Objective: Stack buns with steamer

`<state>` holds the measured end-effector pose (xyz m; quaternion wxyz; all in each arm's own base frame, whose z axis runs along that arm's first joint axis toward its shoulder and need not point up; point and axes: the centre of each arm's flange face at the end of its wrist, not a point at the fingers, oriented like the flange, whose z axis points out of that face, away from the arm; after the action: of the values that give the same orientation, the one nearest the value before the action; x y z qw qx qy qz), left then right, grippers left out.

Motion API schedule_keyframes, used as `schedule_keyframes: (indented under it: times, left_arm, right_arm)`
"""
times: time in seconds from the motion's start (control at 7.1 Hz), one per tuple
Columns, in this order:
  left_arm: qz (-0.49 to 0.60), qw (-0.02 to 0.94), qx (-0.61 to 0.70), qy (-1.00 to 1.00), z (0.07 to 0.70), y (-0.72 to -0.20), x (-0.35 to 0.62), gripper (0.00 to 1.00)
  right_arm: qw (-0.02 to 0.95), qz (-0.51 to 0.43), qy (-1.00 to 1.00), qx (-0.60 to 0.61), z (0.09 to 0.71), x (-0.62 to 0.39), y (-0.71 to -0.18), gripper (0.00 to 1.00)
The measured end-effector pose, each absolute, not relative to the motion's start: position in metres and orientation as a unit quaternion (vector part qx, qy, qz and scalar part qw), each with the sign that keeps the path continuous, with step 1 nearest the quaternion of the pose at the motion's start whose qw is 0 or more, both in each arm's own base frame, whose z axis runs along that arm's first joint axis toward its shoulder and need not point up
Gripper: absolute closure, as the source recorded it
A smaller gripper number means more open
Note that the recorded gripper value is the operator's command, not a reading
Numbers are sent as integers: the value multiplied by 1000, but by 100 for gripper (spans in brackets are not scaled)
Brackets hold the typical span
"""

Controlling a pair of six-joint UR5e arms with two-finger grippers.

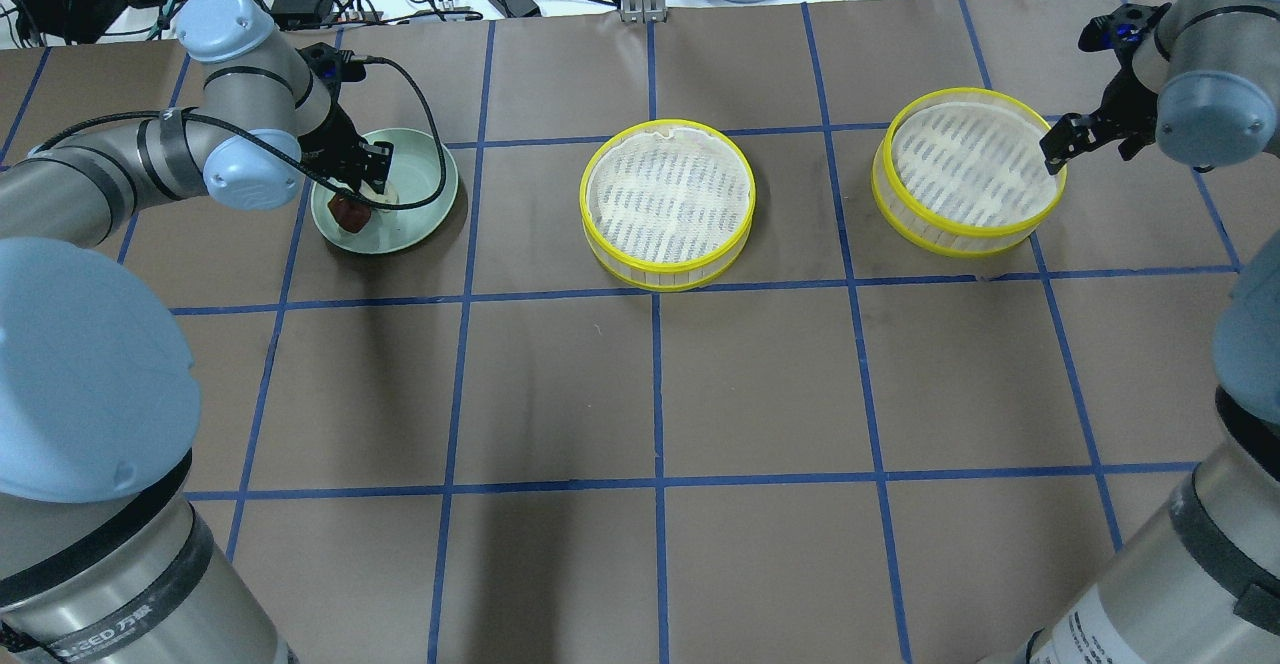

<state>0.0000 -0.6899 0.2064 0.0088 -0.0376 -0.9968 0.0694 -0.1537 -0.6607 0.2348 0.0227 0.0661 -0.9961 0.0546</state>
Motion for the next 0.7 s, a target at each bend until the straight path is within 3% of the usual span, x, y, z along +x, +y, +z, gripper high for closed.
schedule_keyframes:
  times: [0.28,0.42,0.56,0.7]
  left_arm:
    - [102,34,-16,-994,243,-696,-15,100]
    - [119,50,5,-992,267,-699,-36,100]
    - [131,71,31,-988,285,-699,-66,100]
    - [135,107,65,-983,300,-696,-106,100]
  right_arm:
    - [-9,70,-995,69,221,-149,-667,60]
    - [-12,70,-995,70,216,-149,-668,77]
    - [-12,70,-995,70,215,-149,-668,94]
    - [-13,71,-995,69,216,-149,-668,95]
